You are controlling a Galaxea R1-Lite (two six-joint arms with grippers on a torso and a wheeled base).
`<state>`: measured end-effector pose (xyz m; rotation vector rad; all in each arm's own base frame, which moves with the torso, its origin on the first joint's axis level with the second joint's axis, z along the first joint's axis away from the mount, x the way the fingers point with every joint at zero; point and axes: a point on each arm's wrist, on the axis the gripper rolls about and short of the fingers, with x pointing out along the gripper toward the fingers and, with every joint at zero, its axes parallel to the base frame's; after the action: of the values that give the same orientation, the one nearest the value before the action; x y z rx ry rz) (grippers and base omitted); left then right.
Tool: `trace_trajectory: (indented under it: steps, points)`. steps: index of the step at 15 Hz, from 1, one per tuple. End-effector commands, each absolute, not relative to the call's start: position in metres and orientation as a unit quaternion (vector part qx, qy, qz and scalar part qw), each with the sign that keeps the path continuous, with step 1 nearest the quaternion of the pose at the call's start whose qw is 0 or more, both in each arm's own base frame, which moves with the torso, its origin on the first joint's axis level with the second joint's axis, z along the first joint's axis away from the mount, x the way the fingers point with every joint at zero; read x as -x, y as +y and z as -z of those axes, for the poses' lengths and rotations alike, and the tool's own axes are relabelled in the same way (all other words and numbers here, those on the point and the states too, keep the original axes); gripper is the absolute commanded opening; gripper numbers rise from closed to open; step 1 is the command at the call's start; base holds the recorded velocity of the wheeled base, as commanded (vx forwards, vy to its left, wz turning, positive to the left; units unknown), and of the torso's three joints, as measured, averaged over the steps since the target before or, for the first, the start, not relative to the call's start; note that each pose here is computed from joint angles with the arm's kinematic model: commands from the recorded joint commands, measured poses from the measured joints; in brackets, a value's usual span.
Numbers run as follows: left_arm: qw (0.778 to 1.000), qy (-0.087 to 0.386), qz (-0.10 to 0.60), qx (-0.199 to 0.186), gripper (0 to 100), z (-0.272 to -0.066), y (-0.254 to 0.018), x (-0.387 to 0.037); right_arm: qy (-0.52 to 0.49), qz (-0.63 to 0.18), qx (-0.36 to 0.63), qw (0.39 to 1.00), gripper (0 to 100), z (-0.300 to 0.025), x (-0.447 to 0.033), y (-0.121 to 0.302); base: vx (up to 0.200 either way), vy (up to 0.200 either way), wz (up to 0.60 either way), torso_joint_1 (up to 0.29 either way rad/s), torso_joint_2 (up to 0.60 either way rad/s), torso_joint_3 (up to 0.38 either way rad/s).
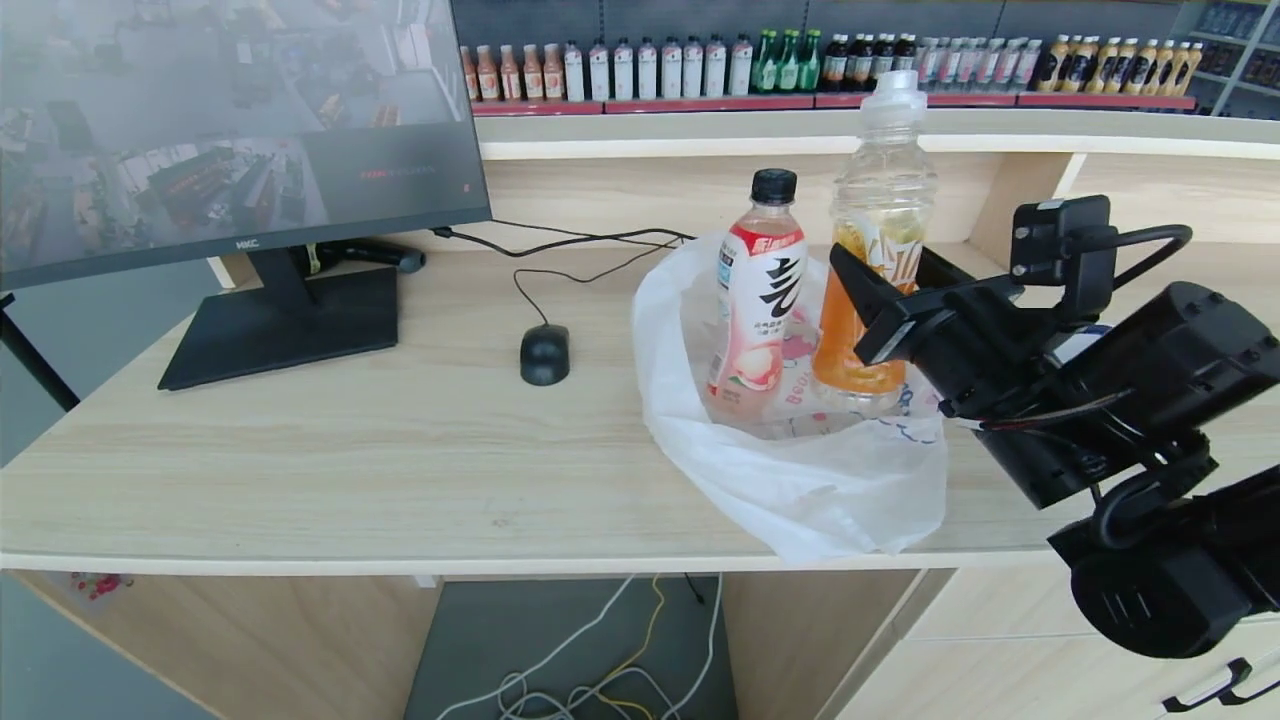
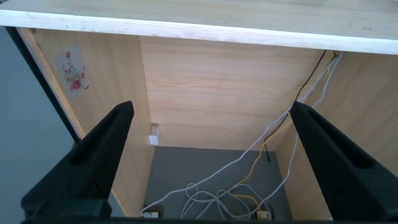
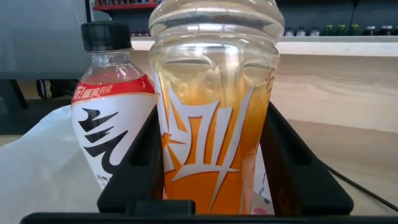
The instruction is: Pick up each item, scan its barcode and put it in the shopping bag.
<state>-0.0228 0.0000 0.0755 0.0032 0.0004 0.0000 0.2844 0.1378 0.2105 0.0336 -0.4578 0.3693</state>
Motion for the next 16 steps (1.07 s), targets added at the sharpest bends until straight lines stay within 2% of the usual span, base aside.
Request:
trace_trajectory:
  steps: [1,7,16]
  points:
    - [1.000,0.000,0.000,-0.002,100,-0.075,0.000,0.023,-0.213,-0.179,-0.012,0.960,0,-0.200,-0.295,0.140,0.000,0.000,0.00,0.000,0.00,0.000]
    - [1.000,0.000,0.000,-0.002,100,-0.075,0.000,0.023,-0.203,-0.168,-0.007,0.965,0,-0.193,-0.304,0.135,0.000,0.000,0.00,0.000,0.00,0.000]
    - [1.000,0.000,0.001,-0.002,100,-0.075,0.000,0.023,-0.185,-0.170,-0.001,0.968,0,-0.188,-0.288,0.128,0.000,0.000,0.00,0.000,0.00,0.000]
